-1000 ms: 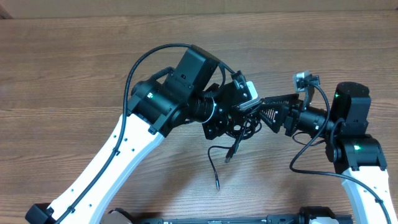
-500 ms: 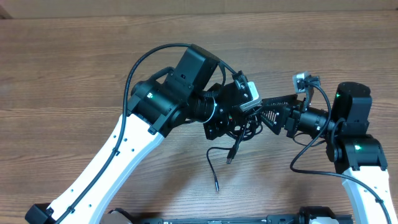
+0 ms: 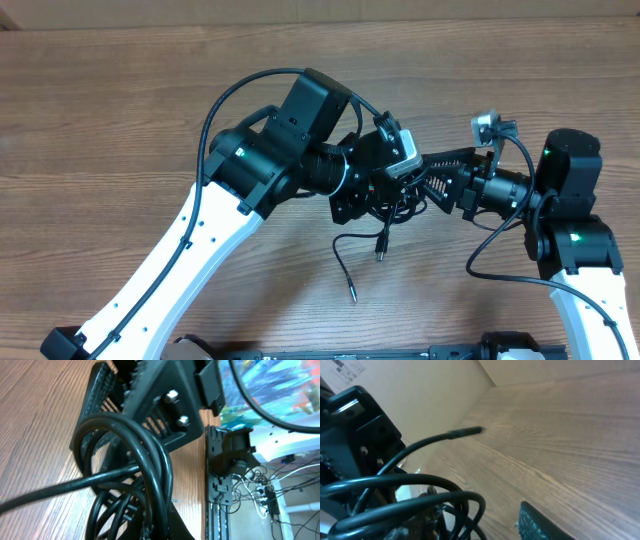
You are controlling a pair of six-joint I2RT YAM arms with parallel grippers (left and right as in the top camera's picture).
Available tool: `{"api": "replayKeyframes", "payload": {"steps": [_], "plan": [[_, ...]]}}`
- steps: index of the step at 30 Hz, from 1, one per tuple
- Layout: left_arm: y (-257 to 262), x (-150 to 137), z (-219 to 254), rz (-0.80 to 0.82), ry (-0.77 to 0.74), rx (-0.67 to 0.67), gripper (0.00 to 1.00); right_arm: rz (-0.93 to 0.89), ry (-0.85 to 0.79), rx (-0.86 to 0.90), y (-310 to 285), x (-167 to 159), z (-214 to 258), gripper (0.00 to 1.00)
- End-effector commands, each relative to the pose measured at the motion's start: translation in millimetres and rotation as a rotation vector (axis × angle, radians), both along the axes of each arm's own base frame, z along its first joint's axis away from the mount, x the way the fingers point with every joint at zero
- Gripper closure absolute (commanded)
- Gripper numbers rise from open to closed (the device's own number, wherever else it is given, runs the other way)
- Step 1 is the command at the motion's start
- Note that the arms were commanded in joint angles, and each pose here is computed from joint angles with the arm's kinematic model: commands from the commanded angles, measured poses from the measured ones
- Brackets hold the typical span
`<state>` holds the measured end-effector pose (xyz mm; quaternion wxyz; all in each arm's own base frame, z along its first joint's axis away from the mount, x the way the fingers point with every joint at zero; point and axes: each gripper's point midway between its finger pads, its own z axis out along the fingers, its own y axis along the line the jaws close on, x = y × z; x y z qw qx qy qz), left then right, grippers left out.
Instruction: Untangle cables
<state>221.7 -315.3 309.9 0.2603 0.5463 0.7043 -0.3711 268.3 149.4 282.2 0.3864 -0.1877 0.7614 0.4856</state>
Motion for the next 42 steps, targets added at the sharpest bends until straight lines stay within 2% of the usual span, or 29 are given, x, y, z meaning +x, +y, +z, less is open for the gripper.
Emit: {"api": "replayKeyframes", "payload": {"steps": [1, 14, 24, 29, 35, 39, 42], "plan": [[-10.0, -21.7, 25.2, -0.121, 0.006, -0.119, 0.96, -0.009, -0.011, -0.016, 1.1, 1.3, -0.4, 0.51], [-24.1, -48.7, 23.8, -0.218, -0.015, -0.116, 0.96, -0.07, -0.013, -0.05, -5.0, 10.4, -5.3, 0.53], [-7.7, -7.9, 5.4, 0.03, 0.007, 0.015, 0.96, -0.083, 0.022, -0.061, -6.6, 9.5, -11.6, 0.53], [0.9, -5.1, 5.4, 0.039, 0.047, 0.008, 0.96, -0.236, 0.06, -0.158, -26.1, 26.2, -30.3, 0.53], [13.5, -9.0, -3.8, 0.032, 0.074, 0.053, 0.96, -0.529, 0.155, -0.324, -72.4, 46.1, -60.9, 0.51], [17.8, -14.7, -8.3, 0.008, 0.077, 0.076, 0.96, -0.691, 0.221, -0.394, -100.0, 49.5, -74.3, 0.51], [20.1, -15.5, -10.6, 0.008, 0.077, 0.09, 0.96, -0.757, 0.238, -0.435, -112.6, 49.5, -79.4, 0.47]]}}
